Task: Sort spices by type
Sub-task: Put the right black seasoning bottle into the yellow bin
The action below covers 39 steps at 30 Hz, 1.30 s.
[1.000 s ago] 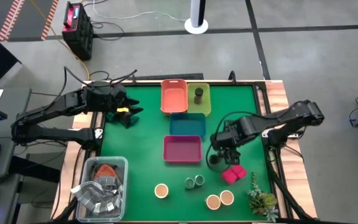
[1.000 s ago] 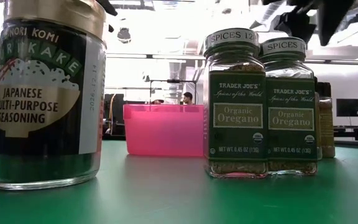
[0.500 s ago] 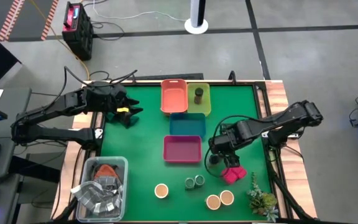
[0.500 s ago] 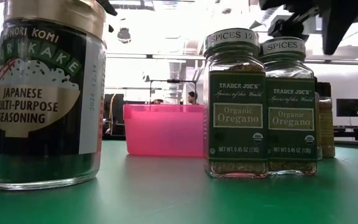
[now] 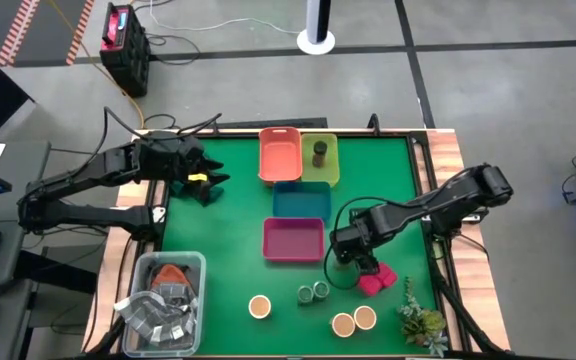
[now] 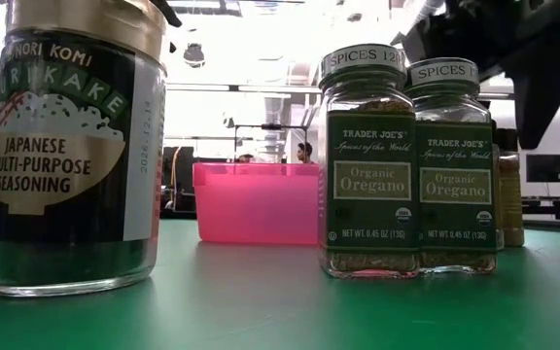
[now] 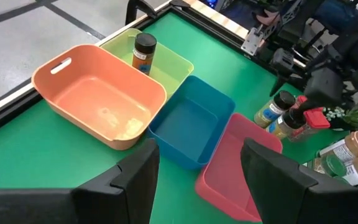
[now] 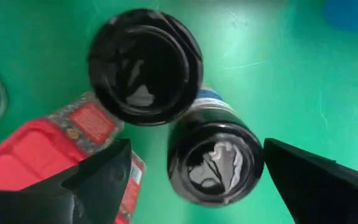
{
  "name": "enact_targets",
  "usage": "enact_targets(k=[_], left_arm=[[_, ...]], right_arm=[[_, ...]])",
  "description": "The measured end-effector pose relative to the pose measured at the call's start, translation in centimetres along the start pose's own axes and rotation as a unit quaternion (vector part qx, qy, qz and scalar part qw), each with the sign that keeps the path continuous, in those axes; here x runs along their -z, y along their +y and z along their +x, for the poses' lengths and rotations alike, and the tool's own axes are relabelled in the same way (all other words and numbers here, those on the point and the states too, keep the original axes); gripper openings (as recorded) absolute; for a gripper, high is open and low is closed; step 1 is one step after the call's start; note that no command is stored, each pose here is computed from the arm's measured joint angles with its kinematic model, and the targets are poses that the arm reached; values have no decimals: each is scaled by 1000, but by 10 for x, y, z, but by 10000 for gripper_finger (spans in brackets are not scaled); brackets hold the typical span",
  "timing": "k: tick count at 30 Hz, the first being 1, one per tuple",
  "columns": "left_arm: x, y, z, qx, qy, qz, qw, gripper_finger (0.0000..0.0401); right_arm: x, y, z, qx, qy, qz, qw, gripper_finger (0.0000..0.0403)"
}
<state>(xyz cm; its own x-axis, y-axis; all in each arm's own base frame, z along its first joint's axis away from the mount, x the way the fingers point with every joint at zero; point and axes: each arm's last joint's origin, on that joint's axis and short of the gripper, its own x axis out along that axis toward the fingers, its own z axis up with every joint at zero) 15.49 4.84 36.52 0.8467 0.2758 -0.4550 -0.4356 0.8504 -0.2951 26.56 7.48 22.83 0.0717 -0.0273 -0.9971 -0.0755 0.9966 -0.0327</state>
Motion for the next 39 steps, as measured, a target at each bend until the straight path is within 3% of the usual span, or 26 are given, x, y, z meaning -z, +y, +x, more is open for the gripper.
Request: enact_targets(k=[12,24,34,39], left_arm=[[0,0,0,0,0,0,1000,216],[0,0,0,1,0,-4,1000,216],[1,-2,0,31,12,-18,999,216],[1,-2,0,39,15,-18,999,216]], right_arm=[[-2,2,8,-20,-17,2,1000,297],[3,-8,7,-10,11,38,999,232],[13,-45,-12,1,11,114,993,240],[14,-75,-32,44,11,170,984,234]])
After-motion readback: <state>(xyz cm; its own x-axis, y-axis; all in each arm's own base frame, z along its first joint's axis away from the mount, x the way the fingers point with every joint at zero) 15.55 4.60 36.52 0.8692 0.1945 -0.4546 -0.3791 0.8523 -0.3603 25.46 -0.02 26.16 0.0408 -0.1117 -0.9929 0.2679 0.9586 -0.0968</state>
